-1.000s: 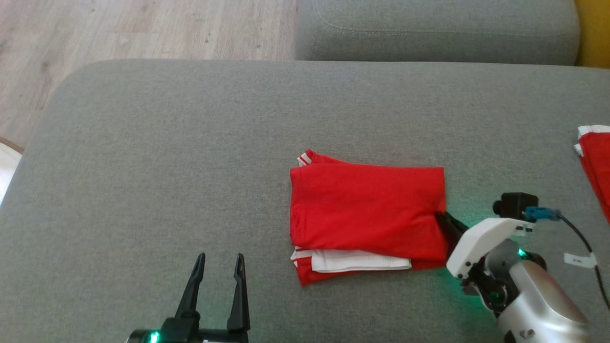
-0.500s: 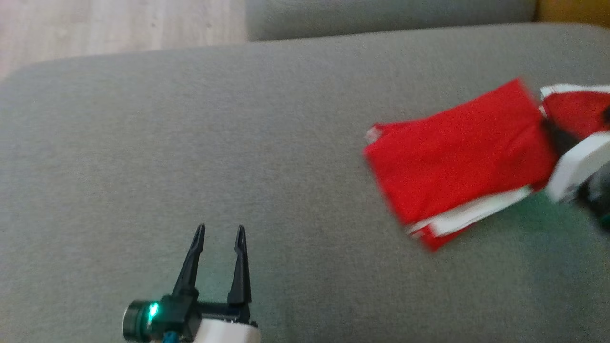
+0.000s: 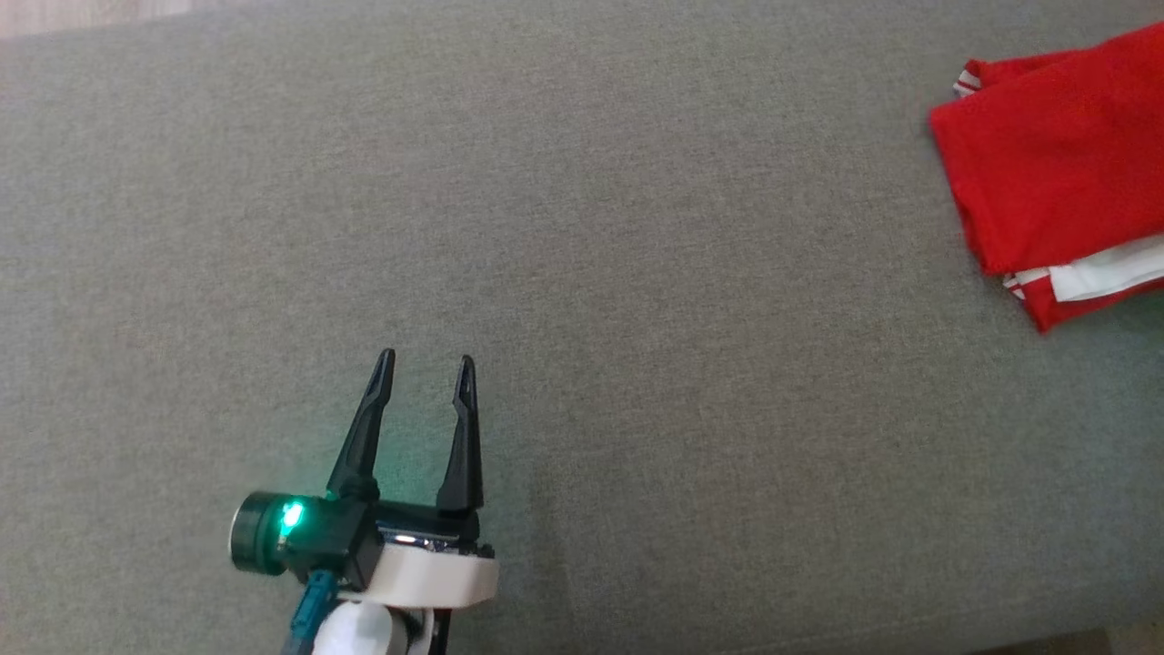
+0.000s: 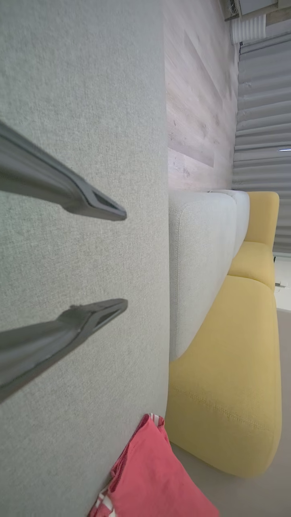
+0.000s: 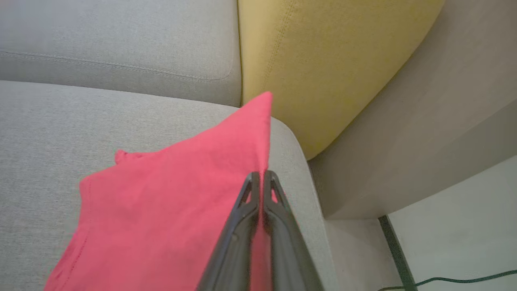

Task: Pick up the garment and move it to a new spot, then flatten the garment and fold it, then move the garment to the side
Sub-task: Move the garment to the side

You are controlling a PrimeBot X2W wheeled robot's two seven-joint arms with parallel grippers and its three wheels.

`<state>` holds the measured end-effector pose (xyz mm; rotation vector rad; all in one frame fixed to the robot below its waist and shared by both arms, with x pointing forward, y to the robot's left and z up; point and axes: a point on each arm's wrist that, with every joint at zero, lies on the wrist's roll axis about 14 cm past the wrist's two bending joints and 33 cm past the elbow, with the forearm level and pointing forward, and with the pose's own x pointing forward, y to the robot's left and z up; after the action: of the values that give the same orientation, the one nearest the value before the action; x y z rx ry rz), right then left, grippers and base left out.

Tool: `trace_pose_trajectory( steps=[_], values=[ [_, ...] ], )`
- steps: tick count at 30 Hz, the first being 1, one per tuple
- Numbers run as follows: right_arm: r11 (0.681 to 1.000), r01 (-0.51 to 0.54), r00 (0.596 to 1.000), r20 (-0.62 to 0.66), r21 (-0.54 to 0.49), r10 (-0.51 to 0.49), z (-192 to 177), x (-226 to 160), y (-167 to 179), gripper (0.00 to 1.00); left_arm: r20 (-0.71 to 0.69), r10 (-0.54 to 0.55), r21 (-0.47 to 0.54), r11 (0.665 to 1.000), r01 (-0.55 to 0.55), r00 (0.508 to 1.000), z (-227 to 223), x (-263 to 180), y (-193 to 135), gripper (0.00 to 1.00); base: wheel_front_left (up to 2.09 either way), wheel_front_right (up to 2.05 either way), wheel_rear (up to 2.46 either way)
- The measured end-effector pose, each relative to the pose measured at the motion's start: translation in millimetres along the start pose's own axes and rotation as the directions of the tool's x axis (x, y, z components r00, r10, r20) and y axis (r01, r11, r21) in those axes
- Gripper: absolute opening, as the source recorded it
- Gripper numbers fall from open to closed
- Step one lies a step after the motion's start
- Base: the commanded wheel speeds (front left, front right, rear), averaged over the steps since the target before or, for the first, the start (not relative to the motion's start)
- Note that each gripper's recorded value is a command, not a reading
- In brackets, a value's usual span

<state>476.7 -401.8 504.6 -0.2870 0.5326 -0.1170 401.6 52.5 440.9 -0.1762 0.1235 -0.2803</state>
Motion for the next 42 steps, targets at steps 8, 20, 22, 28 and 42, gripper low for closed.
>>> trace_pose_trajectory(
  steps=[8, 20, 22, 28, 42],
  values=[
    [0.999, 0.029, 0.991, 0.133, -0.036, -0.024, 20.7, -9.8, 6.0, 1.0, 0.053, -0.002, -0.033, 0.999, 0.004, 0.999, 20.3, -3.0, -2.6, 1.0, 0.0, 0.0, 0.0],
    [0.949, -0.3, 0.933, 0.237, 0.099, 0.271, -32.5, -53.6, 170.8, 1.0, 0.103, 0.075, -0.053, 0.996, -0.069, 0.992, 40.1, -52.9, 7.9, 1.0, 0.0, 0.0, 0.0],
    [0.925, -0.356, 0.909, 0.279, 0.133, 0.309, -36.9, -68.0, 199.5, 1.0, 0.113, 0.096, -0.054, 0.994, -0.091, 0.989, 42.5, -62.9, 11.1, 1.0, 0.0, 0.0, 0.0],
    [0.861, -0.465, 0.833, 0.431, 0.206, 0.346, -35.5, -110.2, 254.3, 1.0, 0.168, 0.142, -0.043, 0.99, -0.137, 0.975, 55.3, -91.3, 17.2, 1.0, 0.0, 0.0, 0.0],
    [0.88, -0.403, 0.806, 0.552, 0.251, 0.211, -43.4, -171.9, 245.5, 1.0, 0.206, 0.262, -0.032, 0.965, -0.261, 0.943, 55.5, -146.7, 41.2, 1.0, 0.0, 0.0, 0.0]
  ],
)
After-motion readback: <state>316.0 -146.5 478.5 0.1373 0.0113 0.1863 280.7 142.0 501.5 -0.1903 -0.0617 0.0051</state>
